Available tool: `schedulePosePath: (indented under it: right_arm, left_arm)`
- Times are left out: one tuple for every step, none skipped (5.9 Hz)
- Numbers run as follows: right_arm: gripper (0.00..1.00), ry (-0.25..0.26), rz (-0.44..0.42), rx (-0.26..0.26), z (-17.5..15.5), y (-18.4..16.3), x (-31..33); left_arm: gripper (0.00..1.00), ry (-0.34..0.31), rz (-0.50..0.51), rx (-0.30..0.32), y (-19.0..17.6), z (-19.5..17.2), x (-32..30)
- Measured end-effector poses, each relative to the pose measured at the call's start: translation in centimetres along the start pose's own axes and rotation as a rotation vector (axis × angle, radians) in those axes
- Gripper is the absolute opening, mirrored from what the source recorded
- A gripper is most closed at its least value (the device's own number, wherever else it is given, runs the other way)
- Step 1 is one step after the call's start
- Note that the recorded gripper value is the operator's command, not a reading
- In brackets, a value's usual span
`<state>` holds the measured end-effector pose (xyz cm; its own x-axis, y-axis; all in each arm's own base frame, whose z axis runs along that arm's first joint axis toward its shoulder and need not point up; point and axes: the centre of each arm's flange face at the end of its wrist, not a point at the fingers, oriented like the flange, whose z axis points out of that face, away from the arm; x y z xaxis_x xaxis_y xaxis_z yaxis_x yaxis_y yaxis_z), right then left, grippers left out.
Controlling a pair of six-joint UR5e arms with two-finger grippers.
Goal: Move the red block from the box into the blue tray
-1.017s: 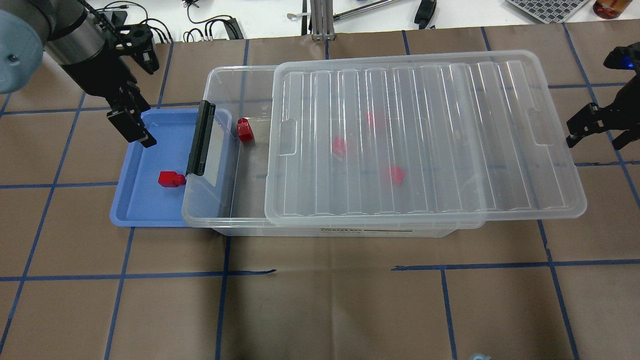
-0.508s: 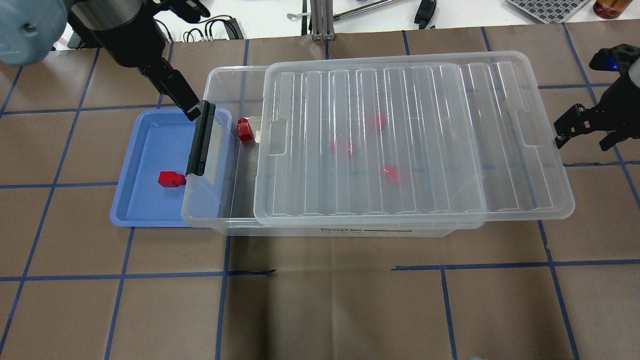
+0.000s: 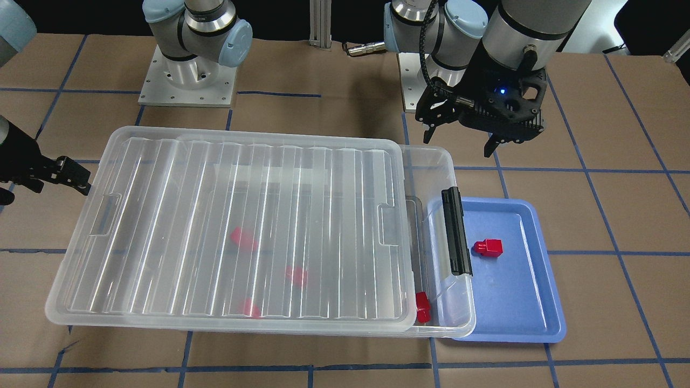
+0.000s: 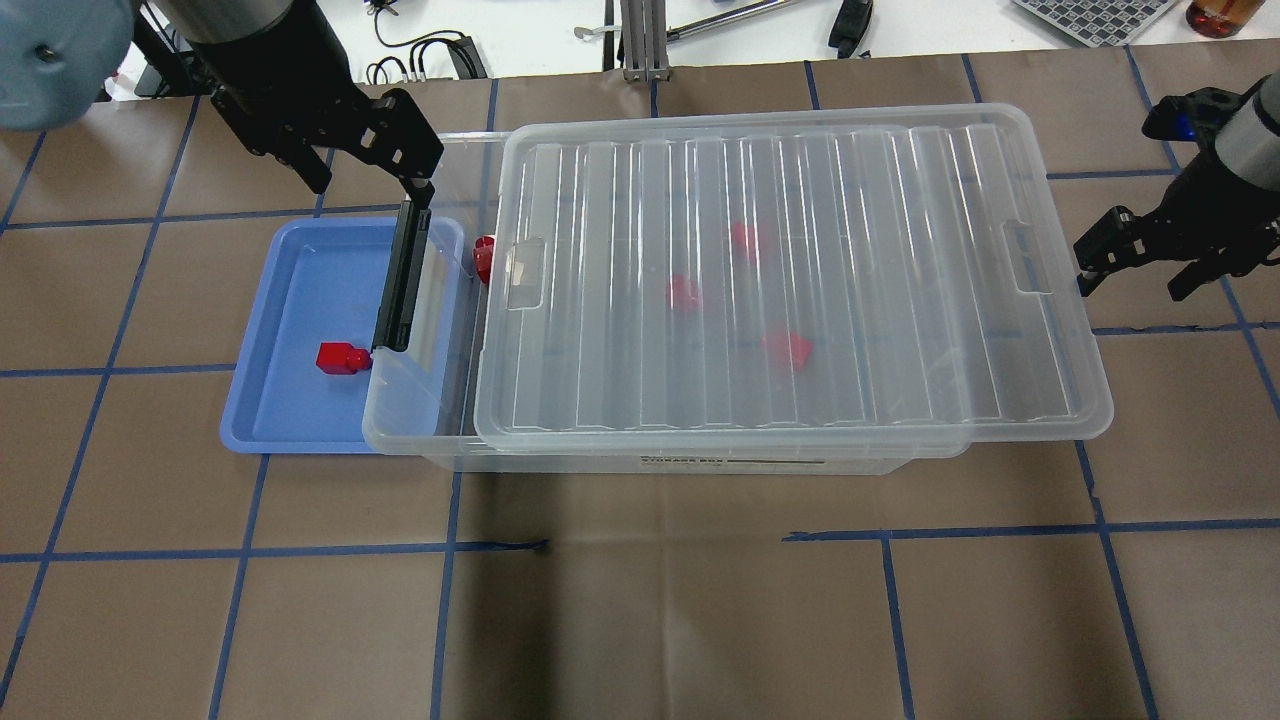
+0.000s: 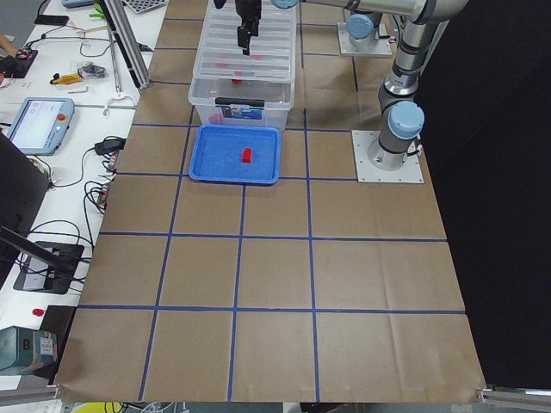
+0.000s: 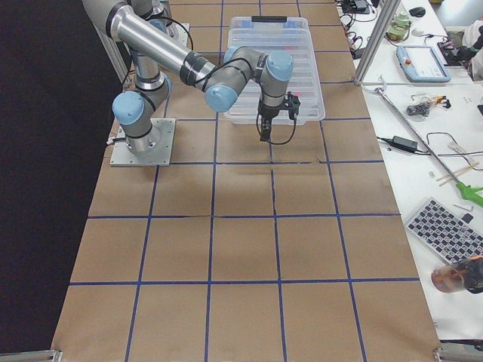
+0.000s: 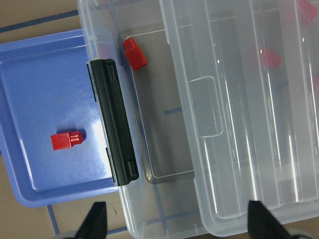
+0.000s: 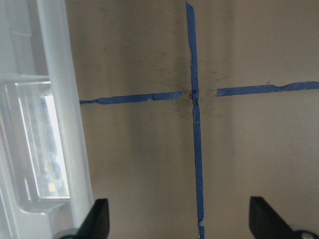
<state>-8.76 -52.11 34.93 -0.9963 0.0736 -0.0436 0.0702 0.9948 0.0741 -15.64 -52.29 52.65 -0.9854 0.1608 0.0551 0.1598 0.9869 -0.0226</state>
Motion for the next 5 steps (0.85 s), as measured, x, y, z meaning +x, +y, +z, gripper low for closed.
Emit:
schedulePosePath:
  right_arm:
    - [1.0,0.002,0.0,0.0,0.0,0.0,-1.0]
    - [1.0,0.003,0.0,-0.001,0.0,-0.1,-1.9]
    - [1.0,0.001,0.002,-0.005,0.1,-0.1,-2.6]
    - [1.0,-0.012,0.01,-0.014,0.2,0.0,-3.1]
    - [1.0,-0.024,0.014,-0.02,0.3,0.0,-3.5]
  left_arm:
    - [0.99,-0.002,-0.068,0.012,0.5,-0.8,0.1]
    - [0.99,-0.005,-0.102,0.024,1.4,-1.4,0.2]
    - [0.99,-0.005,-0.119,0.037,2.0,-1.9,-0.1]
    - [0.99,-0.006,-0.131,0.053,2.1,-2.1,-0.5]
    - [0.99,-0.008,-0.134,0.069,2.0,-2.3,-1.0]
